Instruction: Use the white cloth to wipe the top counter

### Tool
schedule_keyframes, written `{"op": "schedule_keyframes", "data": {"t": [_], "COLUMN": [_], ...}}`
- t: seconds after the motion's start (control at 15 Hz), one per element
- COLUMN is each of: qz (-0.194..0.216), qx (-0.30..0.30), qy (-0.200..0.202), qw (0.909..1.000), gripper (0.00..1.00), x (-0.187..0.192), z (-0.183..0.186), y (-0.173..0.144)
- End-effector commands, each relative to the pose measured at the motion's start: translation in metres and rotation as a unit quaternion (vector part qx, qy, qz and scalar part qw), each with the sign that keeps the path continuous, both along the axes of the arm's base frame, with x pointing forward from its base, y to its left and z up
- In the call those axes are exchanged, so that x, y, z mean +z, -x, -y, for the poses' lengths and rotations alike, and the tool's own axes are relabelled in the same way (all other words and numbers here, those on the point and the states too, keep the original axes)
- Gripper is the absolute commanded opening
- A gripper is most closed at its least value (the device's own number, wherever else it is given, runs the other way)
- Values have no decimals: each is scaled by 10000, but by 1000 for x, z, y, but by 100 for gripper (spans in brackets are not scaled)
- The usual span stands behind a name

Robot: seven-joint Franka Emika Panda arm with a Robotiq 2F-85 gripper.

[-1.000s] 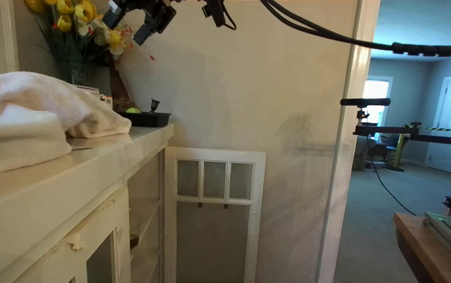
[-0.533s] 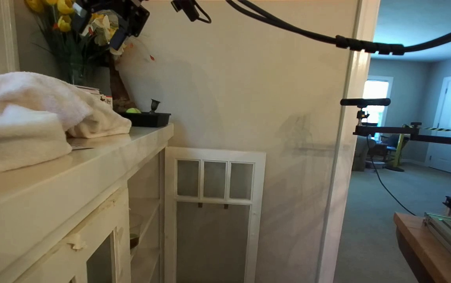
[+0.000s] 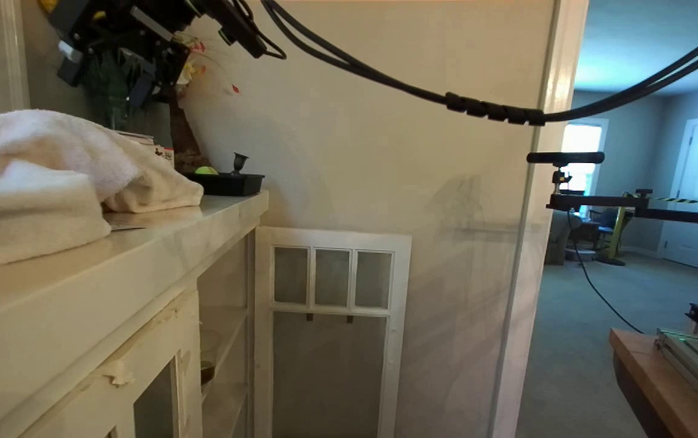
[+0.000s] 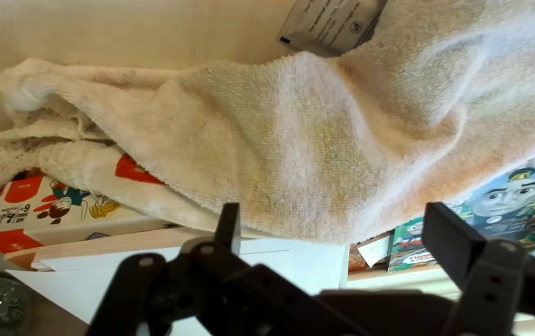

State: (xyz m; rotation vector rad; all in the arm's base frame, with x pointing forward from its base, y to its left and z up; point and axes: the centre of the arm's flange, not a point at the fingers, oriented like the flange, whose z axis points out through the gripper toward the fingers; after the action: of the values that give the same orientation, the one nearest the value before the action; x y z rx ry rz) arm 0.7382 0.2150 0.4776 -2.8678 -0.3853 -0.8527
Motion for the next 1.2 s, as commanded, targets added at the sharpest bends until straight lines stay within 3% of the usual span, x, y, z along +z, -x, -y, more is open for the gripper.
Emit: {"op": "schedule_keyframes", "data": {"t": [0.0,0.4,0.47,0.53,0.67,1.13], "qz": [-112,-294,-310,-293,-270,-363], "qx": [-53,-60,-56,-54,-49,-19], "qy": [-166,-160,-159,-155,-172,-107], "qw": [9998,9994,9994,9994,9995,9993], "gripper": [100,100,93,72,68,21], "x": [-6,-34,-36,-37,-38,-33], "z": [-12,-19,-20,-21,-23,-25], "y": [-46,-68,-70,-71,-73,-69]}}
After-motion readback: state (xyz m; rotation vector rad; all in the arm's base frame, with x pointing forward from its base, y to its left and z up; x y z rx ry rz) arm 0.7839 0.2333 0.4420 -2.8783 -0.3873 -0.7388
